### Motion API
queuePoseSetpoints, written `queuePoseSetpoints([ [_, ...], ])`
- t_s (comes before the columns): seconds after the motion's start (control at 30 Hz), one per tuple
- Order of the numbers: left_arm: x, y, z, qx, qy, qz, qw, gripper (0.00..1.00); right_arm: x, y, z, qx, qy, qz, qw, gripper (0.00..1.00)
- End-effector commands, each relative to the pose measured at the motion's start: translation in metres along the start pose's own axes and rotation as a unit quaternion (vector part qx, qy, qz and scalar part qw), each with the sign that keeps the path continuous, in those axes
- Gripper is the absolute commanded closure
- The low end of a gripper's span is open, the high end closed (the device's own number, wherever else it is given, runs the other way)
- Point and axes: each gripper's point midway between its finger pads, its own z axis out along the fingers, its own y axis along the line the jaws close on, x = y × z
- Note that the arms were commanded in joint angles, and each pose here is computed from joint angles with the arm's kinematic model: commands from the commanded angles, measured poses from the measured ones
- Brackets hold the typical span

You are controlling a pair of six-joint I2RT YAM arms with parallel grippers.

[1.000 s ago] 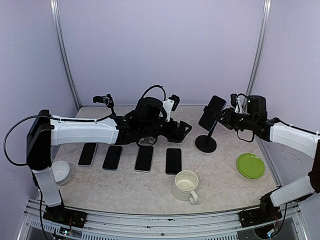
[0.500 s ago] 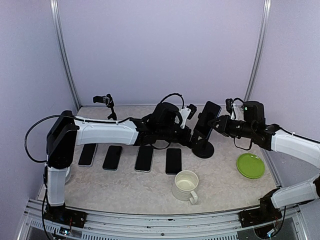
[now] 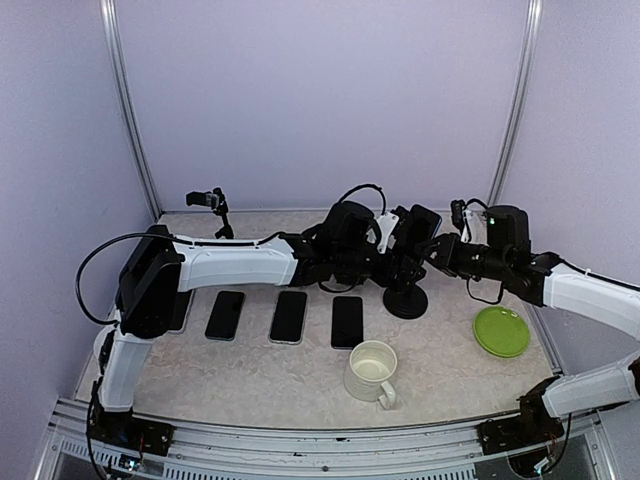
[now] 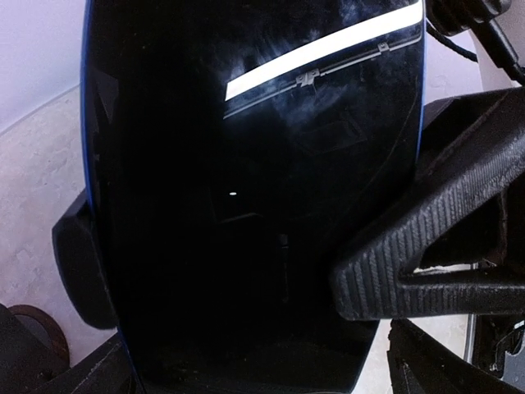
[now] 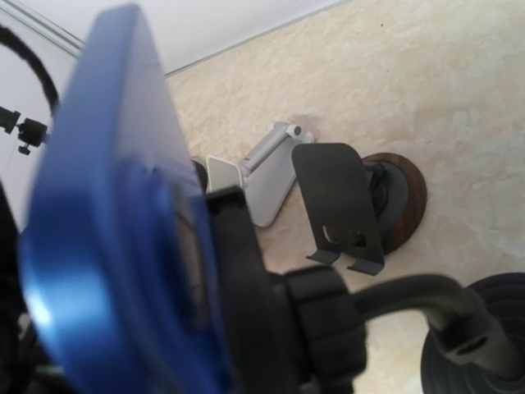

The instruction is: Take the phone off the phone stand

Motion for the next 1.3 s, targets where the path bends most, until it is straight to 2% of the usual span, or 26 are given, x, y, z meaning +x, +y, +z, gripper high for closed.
queuePoseSetpoints([
  [0.0, -0.001, -0.001, 0.012, 0.006, 0.003, 0.023, 1.000, 0.01, -0.015, 0.030, -0.010, -0.053, -0.033, -0.008, 0.998, 1.00],
  [0.17, -0.003, 0.003, 0.018, -0.003, 0.004, 0.041, 0.999, 0.05, -0.012, 0.031, -0.011, -0.056, -0.026, -0.010, 0.998, 1.00],
  [0.4, -0.004, 0.005, 0.019, -0.008, 0.004, 0.041, 0.999, 0.27, -0.010, 0.031, -0.012, -0.057, -0.024, -0.016, 0.998, 1.00],
  [0.47, -0.003, 0.005, 0.019, -0.009, 0.005, 0.040, 0.999, 0.32, -0.010, 0.031, -0.013, -0.056, -0.024, -0.019, 0.998, 0.90],
  [0.6, -0.003, 0.004, 0.018, -0.008, 0.005, 0.042, 0.999, 0.40, -0.013, 0.029, -0.015, -0.047, -0.032, -0.029, 0.998, 0.58],
  [0.67, -0.003, 0.005, 0.017, -0.008, 0.004, 0.043, 0.999, 0.42, -0.016, 0.026, -0.018, -0.033, -0.039, -0.035, 0.998, 0.51],
  [0.73, -0.003, 0.006, 0.015, -0.007, 0.003, 0.041, 0.999, 0.43, -0.019, 0.022, -0.021, -0.023, -0.047, -0.039, 0.998, 0.48],
  [0.87, -0.004, 0.008, 0.013, -0.006, 0.000, 0.035, 0.999, 0.44, -0.023, 0.017, -0.024, -0.017, -0.050, -0.045, 0.998, 0.49],
  [1.27, -0.006, 0.011, 0.010, 0.005, -0.004, 0.023, 1.000, 0.49, -0.015, 0.004, -0.017, -0.026, -0.032, -0.040, 0.998, 0.67],
])
